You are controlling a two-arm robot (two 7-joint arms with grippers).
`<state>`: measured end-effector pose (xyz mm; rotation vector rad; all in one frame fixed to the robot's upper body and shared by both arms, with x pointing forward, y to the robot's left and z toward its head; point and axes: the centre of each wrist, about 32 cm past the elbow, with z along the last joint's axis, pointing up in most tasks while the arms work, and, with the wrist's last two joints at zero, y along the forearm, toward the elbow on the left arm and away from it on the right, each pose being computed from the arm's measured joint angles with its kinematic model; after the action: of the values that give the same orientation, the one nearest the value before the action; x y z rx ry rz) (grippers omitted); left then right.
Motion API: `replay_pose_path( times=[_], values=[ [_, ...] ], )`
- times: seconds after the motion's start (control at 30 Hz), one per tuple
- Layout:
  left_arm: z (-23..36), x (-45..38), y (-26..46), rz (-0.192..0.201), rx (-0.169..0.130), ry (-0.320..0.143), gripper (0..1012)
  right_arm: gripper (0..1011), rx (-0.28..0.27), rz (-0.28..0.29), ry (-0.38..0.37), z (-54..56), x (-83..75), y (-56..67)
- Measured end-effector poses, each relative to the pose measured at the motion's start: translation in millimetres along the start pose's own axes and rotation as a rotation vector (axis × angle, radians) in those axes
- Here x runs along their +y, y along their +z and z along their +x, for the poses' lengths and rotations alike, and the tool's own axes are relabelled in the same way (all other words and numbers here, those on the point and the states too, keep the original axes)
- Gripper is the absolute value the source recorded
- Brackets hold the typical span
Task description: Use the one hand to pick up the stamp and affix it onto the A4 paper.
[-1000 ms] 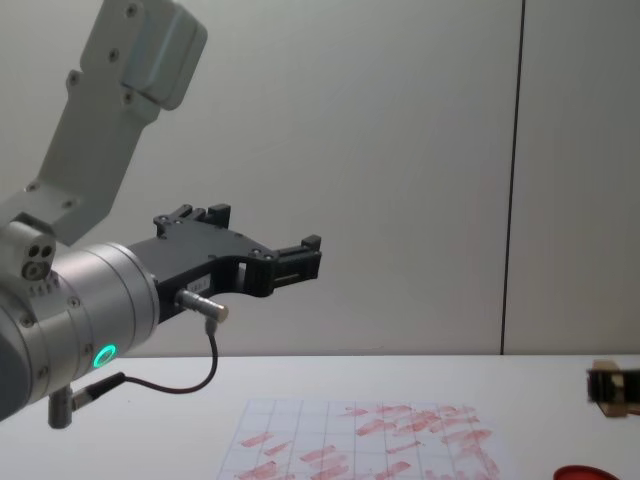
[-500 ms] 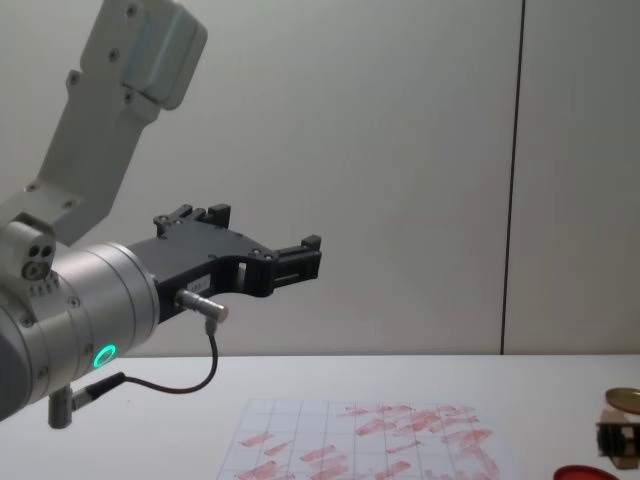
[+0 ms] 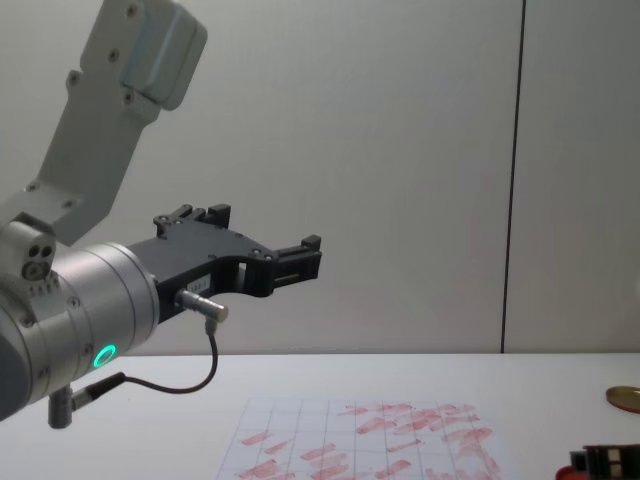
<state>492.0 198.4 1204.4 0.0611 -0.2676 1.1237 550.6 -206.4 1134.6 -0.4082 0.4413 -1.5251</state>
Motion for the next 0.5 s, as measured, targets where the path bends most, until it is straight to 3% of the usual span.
replay_pose_path(
  times=[0.17, 0.2, 0.43, 0.5],
  values=[
    [0.0, 0.0, 0.0, 0.000, 0.000, 0.000, 993, 594, -0.003, 0.002, 0.003, -0.9, 1.9, -1.0],
    [0.0, 0.0, 0.0, 0.000, 0.000, 0.000, 993, 668, -0.004, 0.005, 0.004, -1.2, 2.0, -0.8],
    [0.0, 0.0, 0.0, 0.000, 0.000, 0.000, 993, 891, -0.005, 0.038, 0.008, -2.5, -1.4, 2.3],
    [0.0, 0.0, 0.0, 0.000, 0.000, 0.000, 993, 906, -0.005, 0.051, 0.009, -2.8, -3.5, 4.1]
  ],
)
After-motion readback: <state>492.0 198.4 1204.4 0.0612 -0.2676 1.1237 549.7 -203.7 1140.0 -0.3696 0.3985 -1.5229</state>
